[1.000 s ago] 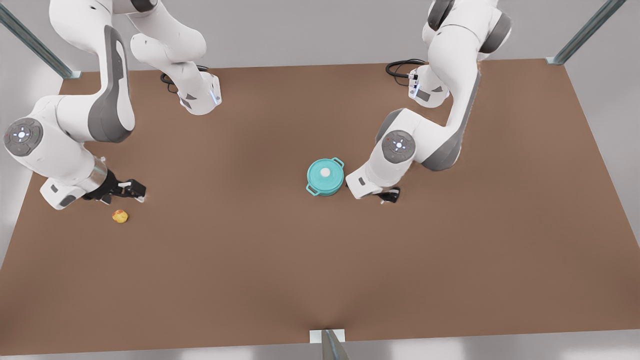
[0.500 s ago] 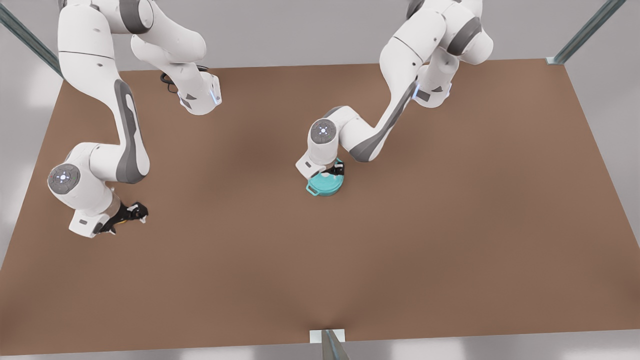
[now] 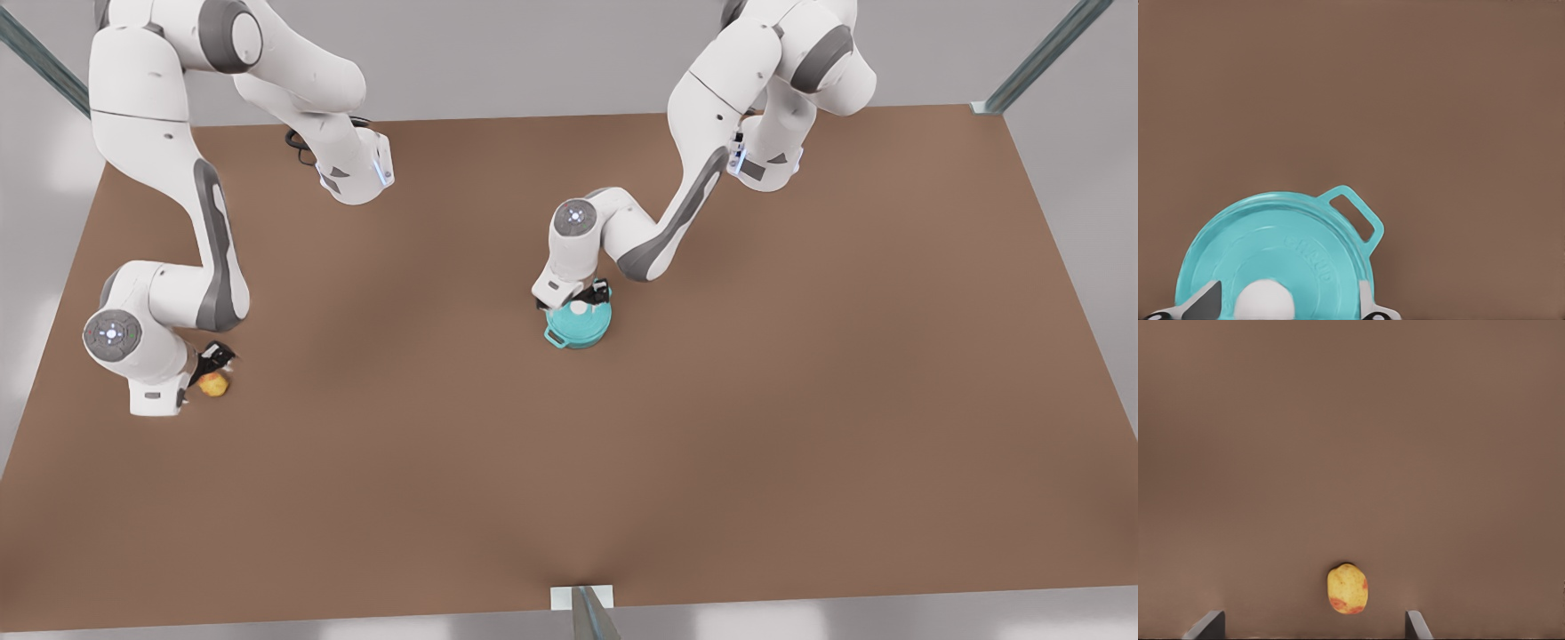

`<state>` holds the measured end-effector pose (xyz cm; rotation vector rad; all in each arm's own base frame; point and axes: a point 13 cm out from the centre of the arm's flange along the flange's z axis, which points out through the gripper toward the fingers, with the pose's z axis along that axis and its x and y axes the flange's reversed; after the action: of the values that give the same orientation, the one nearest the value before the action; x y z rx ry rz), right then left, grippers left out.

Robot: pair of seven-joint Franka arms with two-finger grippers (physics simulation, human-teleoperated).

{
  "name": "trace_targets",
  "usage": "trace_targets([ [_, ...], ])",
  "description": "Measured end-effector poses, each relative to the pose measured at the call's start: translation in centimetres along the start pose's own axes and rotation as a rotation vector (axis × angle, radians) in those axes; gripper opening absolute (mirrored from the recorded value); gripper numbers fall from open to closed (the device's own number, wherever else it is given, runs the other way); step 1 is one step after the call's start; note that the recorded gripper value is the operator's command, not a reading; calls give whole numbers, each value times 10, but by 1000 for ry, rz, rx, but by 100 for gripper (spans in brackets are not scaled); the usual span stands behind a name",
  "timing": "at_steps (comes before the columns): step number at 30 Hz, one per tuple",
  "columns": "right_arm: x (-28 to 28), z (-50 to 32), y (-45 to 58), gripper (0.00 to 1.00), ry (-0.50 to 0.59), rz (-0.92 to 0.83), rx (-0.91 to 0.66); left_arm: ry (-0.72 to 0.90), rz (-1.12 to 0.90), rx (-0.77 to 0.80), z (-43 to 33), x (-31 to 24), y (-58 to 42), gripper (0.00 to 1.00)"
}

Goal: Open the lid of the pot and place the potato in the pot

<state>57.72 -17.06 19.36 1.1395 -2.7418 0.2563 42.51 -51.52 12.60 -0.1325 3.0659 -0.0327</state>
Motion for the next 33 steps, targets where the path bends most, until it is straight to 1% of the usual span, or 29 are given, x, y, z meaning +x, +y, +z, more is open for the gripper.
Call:
trace_targets([
  [5, 16, 20, 5, 100, 32, -78, -2, -10, -28, -5, 7, 9, 1, 100],
  [13, 4, 68, 14, 100, 31, -177, -9, -8, -77, -18, 23, 17, 7, 100],
  [14, 2, 74, 14, 100, 30, -184, -11, -11, -81, -15, 23, 17, 8, 97],
  [15, 2, 81, 14, 100, 31, -191, -15, -15, -87, -10, 21, 17, 7, 70],
  [16, 1, 89, 16, 100, 34, -197, -23, -19, -93, -4, 18, 16, 6, 54],
  [17, 1, 97, 17, 100, 37, -203, -29, -23, -100, 1, 16, 14, 5, 45],
  [20, 4, 109, 12, 100, 43, -206, -34, -30, -117, 7, 13, 12, 4, 31],
  [24, 2, 122, -2, 100, 50, -214, -26, -37, -144, 9, 11, 6, 4, 26],
  [26, 10, 126, -8, 100, 58, -209, -24, -58, -170, 31, -8, -15, -3, 26],
  [29, 32, 134, -16, 100, 71, -195, -31, -83, -252, 45, -31, -71, 9, 26],
  [30, 37, 136, -16, 100, 74, -194, -35, -89, -299, 42, -33, -102, 29, 26],
  [31, 41, 137, -17, 100, 75, -193, -37, -89, -368, 27, -25, -144, 65, 26],
  [32, 43, 139, -18, 100, 76, -194, -39, -79, -444, 3, -4, -189, 113, 27],
  [33, 45, 139, -18, 100, 77, -197, -40, -71, -508, -14, 17, -228, 159, 30],
])
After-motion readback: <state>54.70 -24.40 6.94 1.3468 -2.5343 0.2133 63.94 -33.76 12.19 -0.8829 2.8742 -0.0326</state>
